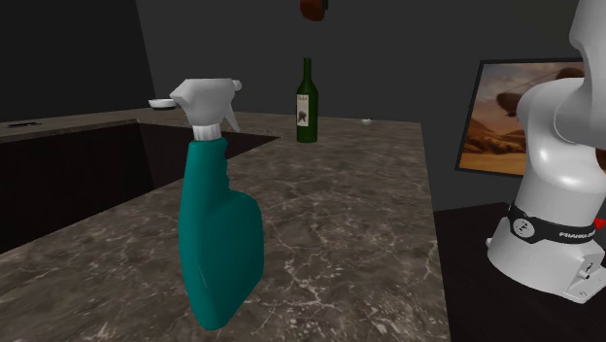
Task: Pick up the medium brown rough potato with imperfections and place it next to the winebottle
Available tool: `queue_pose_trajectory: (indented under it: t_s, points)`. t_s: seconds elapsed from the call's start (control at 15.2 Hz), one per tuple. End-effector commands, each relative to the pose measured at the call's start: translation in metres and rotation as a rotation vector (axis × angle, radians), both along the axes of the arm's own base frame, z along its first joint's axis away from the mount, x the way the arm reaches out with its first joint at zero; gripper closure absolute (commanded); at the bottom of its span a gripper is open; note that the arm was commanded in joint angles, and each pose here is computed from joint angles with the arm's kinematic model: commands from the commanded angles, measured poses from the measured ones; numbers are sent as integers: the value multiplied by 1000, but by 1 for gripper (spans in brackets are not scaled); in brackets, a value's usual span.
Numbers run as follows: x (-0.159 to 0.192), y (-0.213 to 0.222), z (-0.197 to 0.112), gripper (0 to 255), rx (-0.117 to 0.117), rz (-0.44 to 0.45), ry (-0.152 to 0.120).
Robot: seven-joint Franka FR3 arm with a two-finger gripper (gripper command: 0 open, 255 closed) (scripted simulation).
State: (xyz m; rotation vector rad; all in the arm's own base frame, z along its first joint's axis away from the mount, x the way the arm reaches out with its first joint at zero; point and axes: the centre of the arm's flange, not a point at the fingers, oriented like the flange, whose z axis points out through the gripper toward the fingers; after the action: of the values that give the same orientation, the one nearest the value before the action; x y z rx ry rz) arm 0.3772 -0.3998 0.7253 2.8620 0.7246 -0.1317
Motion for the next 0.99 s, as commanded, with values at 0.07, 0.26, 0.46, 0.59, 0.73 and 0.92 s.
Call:
queue_pose_trajectory:
  t_s: [0.07, 0.26, 0.46, 0.59, 0.73, 0.92]
  points:
    - [-20, -35, -2, 255, 0, 2, 0]
    - [-42, -71, -2, 255, 0, 2, 0]
    - [-42, -71, -18, 255, 0, 2, 0]
    - [-42, -71, -29, 255, 0, 2, 0]
    - [-42, -71, -39, 255, 0, 2, 0]
    - [-42, -71, -55, 255, 0, 2, 0]
